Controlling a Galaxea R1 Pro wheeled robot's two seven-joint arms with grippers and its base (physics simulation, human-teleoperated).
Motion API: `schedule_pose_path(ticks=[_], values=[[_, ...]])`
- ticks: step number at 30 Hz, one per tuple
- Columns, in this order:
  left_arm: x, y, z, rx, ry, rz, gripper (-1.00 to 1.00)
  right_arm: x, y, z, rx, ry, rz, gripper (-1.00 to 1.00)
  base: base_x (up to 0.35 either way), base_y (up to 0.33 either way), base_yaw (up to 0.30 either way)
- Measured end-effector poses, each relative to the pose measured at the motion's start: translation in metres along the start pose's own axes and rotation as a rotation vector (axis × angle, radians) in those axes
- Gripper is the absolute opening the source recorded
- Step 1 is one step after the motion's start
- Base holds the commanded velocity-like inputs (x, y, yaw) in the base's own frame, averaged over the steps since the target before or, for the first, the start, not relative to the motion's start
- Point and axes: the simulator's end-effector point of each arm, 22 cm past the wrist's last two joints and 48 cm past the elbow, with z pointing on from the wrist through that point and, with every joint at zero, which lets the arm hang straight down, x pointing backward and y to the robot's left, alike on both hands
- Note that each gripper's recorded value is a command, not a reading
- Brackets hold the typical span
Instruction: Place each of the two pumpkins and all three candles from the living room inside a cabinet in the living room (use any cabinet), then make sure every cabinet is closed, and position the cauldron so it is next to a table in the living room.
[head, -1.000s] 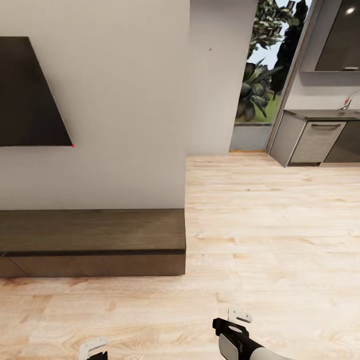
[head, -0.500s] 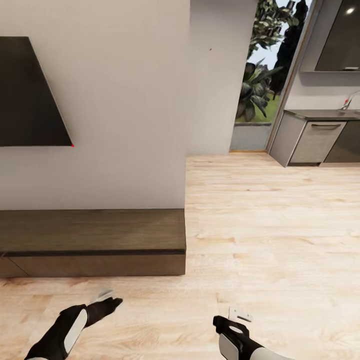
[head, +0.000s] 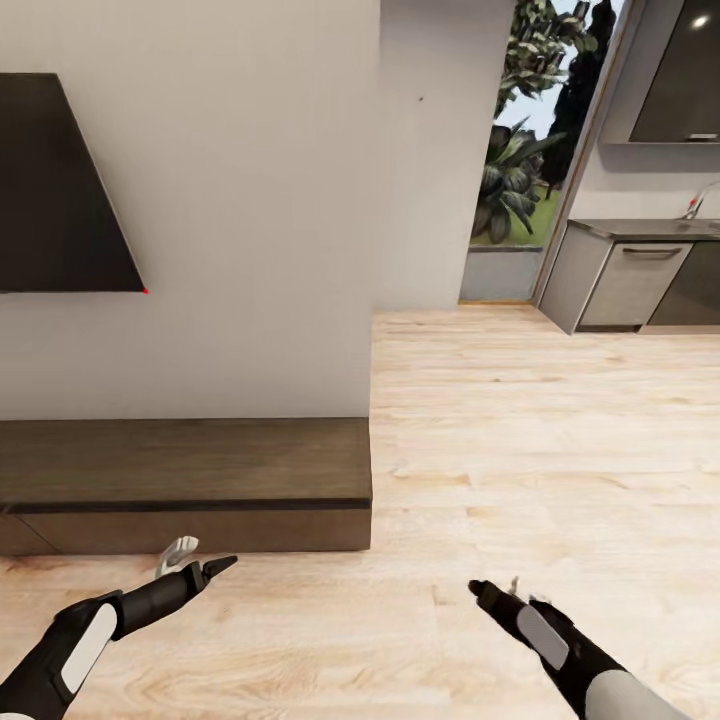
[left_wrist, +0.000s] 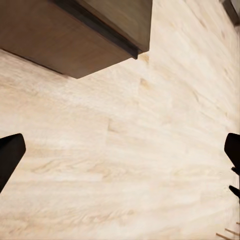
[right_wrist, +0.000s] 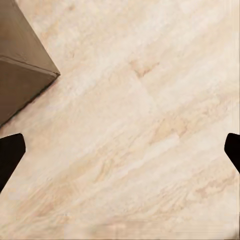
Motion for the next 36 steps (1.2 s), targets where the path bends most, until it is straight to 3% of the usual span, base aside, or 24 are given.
schedule_pose_path(ticks=[1,2,6,10,14,23,29,36], values=[[0.0,0.0,0.0,0.0,0.0,0.0,1.0,-0.074,-0.008,-0.018,-0.041,-0.076,0.028,1.0,0.0,0.0,0.0],[0.0,0.0,0.0,0.001,0.0,0.0,1.0,-0.114,0.05,-0.039,-0.171,-0.142,0.031,1.0,0.0,0.0,0.0],[0.001,-0.001,0.001,0.003,0.0,-0.002,1.0,-0.181,0.107,-0.089,-0.341,-0.244,0.075,1.0,0.0,0.0,0.0],[0.0,-0.002,0.001,0.005,-0.001,-0.001,1.0,-0.214,0.138,-0.142,-0.467,-0.304,0.079,1.0,0.0,0.0,0.0],[0.001,-0.003,0.001,0.008,-0.001,-0.003,1.0,-0.227,0.157,-0.172,-0.533,-0.347,0.066,1.0,0.0,0.0,0.0],[0.002,-0.005,0.003,0.015,-0.002,-0.01,1.0,-0.23,0.158,-0.177,-0.542,-0.357,0.06,1.0,0.0,0.0,0.0],[-0.022,-0.009,-0.005,0.06,-0.088,-0.088,1.0,-0.232,0.161,-0.18,-0.551,-0.365,0.063,1.0,0.0,0.0,0.0],[-0.025,-0.008,-0.008,0.062,-0.097,-0.095,1.0,-0.232,0.162,-0.181,-0.552,-0.366,0.062,1.0,0.0,0.0,0.0]])
